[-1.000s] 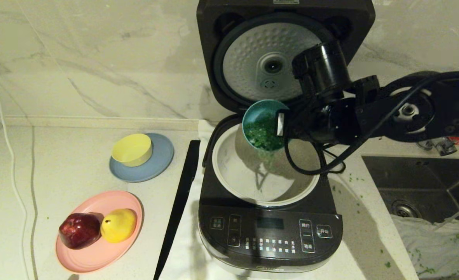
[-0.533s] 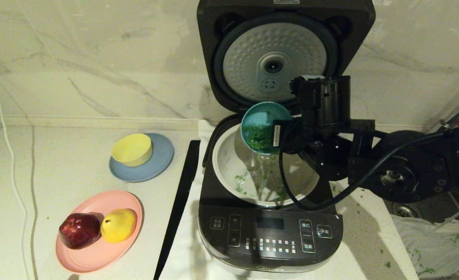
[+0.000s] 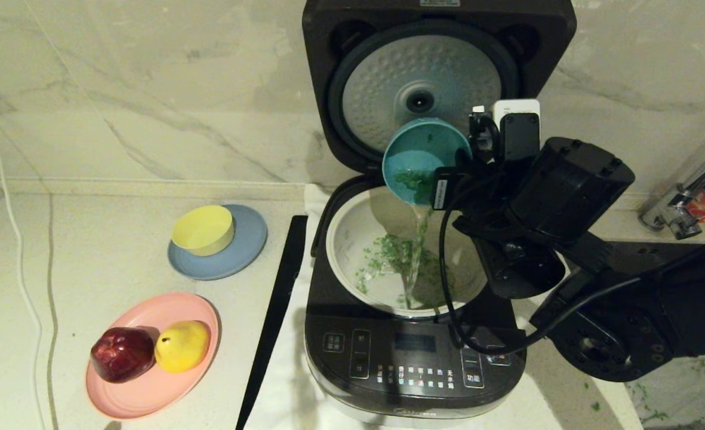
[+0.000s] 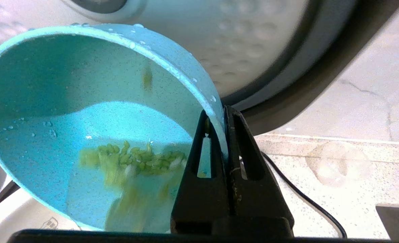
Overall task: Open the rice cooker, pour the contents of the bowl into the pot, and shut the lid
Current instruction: Pour the water from the bowl into the rice cooker
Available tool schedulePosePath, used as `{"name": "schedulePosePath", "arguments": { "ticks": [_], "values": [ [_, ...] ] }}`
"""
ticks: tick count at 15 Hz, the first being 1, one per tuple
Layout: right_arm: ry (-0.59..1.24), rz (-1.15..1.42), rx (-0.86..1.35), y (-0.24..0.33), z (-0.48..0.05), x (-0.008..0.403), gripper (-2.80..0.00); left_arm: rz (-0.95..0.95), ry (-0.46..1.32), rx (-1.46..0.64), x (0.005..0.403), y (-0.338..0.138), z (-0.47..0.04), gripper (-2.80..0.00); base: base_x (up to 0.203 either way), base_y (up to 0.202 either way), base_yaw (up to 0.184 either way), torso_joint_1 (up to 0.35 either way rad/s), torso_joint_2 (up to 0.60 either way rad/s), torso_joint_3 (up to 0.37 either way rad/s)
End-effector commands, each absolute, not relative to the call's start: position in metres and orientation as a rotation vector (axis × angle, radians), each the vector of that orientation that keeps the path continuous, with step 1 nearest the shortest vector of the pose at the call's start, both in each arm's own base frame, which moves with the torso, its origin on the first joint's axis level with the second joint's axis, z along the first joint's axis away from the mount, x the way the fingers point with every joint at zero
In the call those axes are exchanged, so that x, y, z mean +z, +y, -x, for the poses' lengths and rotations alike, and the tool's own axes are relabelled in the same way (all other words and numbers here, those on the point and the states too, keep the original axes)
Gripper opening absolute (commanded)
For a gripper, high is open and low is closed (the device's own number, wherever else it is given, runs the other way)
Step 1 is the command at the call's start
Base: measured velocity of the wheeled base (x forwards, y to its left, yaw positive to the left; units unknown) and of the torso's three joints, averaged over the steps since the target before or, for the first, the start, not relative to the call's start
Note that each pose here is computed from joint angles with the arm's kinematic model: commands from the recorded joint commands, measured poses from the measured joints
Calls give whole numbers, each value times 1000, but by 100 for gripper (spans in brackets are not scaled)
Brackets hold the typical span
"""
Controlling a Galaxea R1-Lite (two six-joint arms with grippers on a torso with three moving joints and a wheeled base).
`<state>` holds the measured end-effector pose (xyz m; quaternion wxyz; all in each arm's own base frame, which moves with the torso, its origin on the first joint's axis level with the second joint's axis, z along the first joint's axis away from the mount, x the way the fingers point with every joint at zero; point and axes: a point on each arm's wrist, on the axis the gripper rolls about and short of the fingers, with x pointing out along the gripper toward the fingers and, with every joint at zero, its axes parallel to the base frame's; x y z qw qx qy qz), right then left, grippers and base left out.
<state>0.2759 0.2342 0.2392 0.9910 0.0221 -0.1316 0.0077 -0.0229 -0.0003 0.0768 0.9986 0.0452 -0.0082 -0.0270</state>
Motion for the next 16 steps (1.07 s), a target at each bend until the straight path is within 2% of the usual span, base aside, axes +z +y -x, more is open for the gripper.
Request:
{"name": "schedulePosePath", "arguments": {
  "ticks": [1, 16],
  "values": [
    [-282, -42, 9, 233, -275, 233, -280, -92, -10, -55, 75, 0, 22, -280, 0, 0, 0, 0, 0, 0],
    [-355, 26, 34, 240, -276, 222, -280, -92, -10, -55, 75, 0, 22, -280, 0, 0, 0, 0, 0, 0]
  ]
}}
